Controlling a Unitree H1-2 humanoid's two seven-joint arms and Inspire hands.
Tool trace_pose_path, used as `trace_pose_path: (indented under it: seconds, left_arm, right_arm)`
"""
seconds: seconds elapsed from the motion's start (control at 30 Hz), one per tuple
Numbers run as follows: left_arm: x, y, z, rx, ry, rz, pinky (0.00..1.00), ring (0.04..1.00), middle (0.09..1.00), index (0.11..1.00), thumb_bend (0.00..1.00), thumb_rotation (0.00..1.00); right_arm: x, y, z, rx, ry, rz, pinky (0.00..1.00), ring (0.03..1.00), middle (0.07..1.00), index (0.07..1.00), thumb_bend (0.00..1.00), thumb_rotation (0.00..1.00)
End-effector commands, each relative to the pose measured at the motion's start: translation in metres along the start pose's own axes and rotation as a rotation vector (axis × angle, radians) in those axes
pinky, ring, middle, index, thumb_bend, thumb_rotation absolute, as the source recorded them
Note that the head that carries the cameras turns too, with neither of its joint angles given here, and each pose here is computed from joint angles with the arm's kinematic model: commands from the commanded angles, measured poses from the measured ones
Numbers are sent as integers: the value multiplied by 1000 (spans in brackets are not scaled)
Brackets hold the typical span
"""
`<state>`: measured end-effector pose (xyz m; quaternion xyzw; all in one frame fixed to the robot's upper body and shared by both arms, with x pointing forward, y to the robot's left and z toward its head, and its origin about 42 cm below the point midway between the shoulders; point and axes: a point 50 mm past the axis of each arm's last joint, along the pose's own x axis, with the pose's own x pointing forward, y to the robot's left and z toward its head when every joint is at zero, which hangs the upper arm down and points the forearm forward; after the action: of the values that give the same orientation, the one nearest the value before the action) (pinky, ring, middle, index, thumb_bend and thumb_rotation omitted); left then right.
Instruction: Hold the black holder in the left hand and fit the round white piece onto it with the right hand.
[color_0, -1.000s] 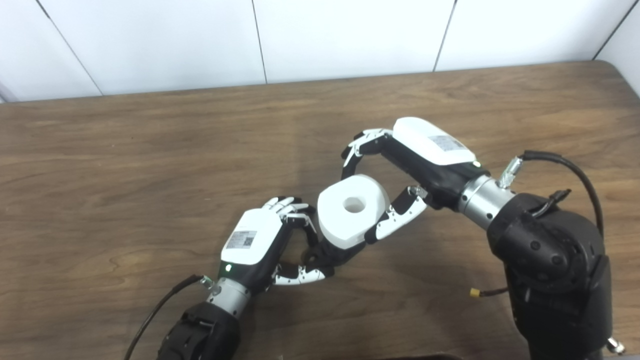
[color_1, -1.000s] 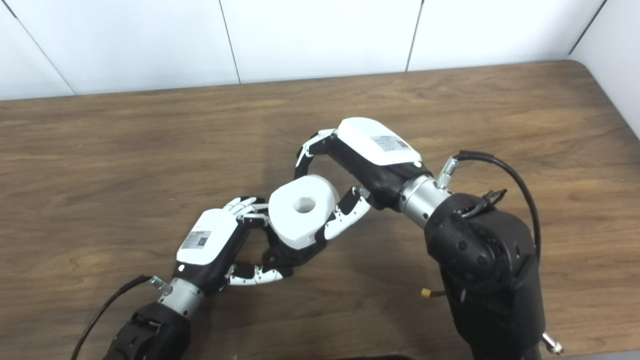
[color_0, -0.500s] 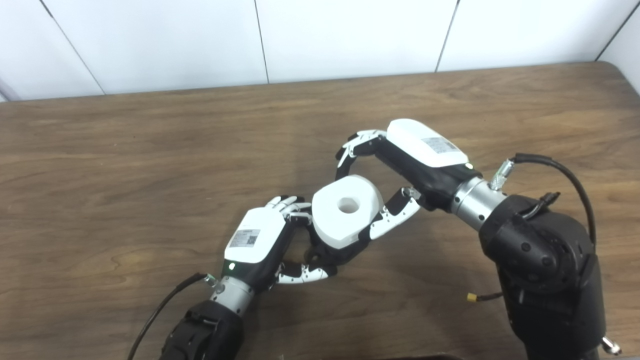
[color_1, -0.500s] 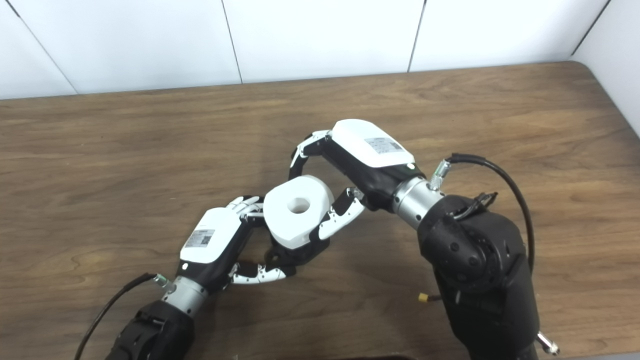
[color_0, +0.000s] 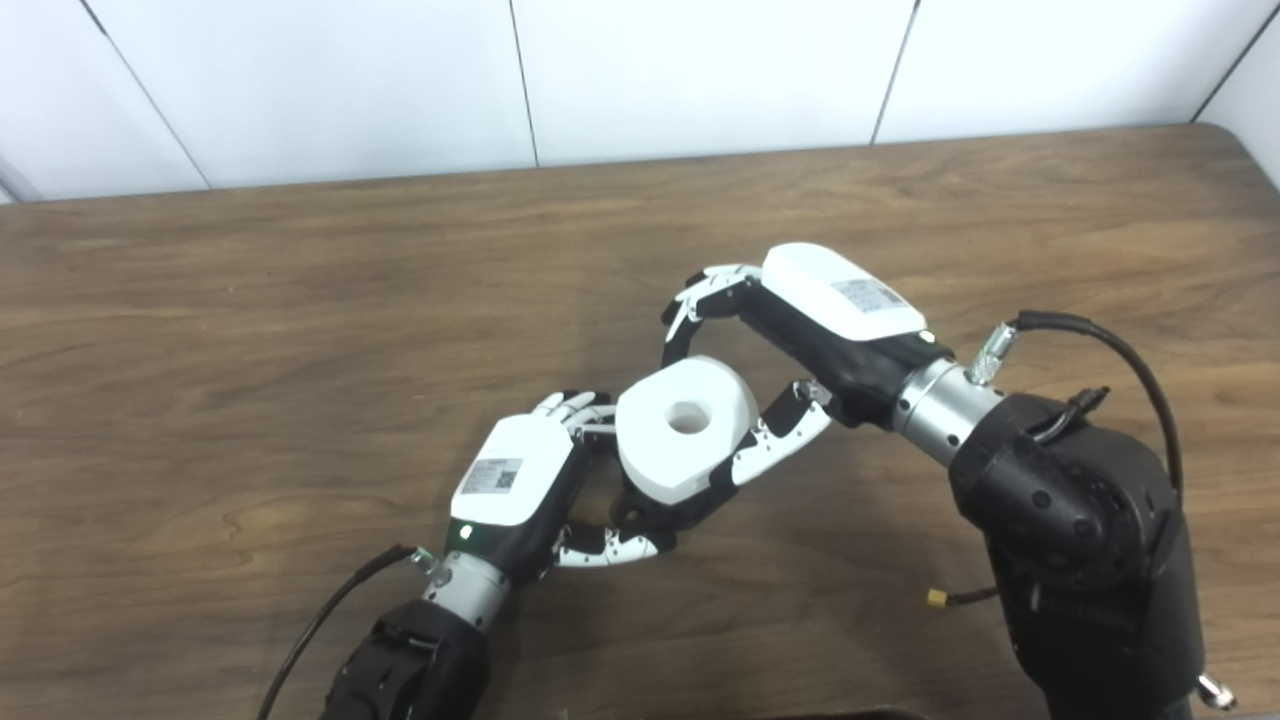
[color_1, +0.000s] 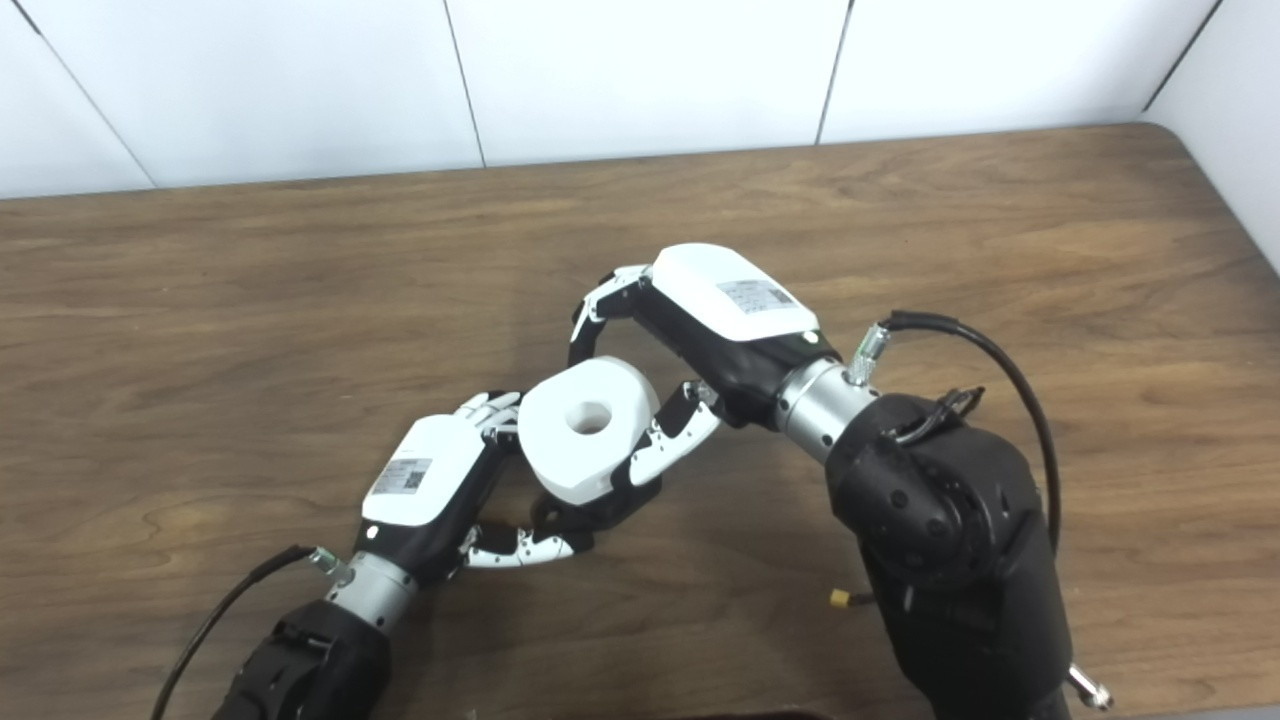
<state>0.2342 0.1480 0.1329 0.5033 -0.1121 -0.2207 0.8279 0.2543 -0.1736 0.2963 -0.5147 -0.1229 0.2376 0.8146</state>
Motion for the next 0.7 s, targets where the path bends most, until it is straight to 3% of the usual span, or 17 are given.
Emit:
trace_pose_path:
  seconds: [0.0,0.67]
  left_arm:
    - [-4,-16,-3,8,33,-105,926,892,805,489,519,52]
    - [-3,-12,-2,12,37,-104,935,891,805,489,519,51]
  right_arm:
    - [0,-6,5,-10,-28,-49,815,873,772,482,525,139]
    - [-3,2,-1,6,-2,-23,825,890,779,483,525,137]
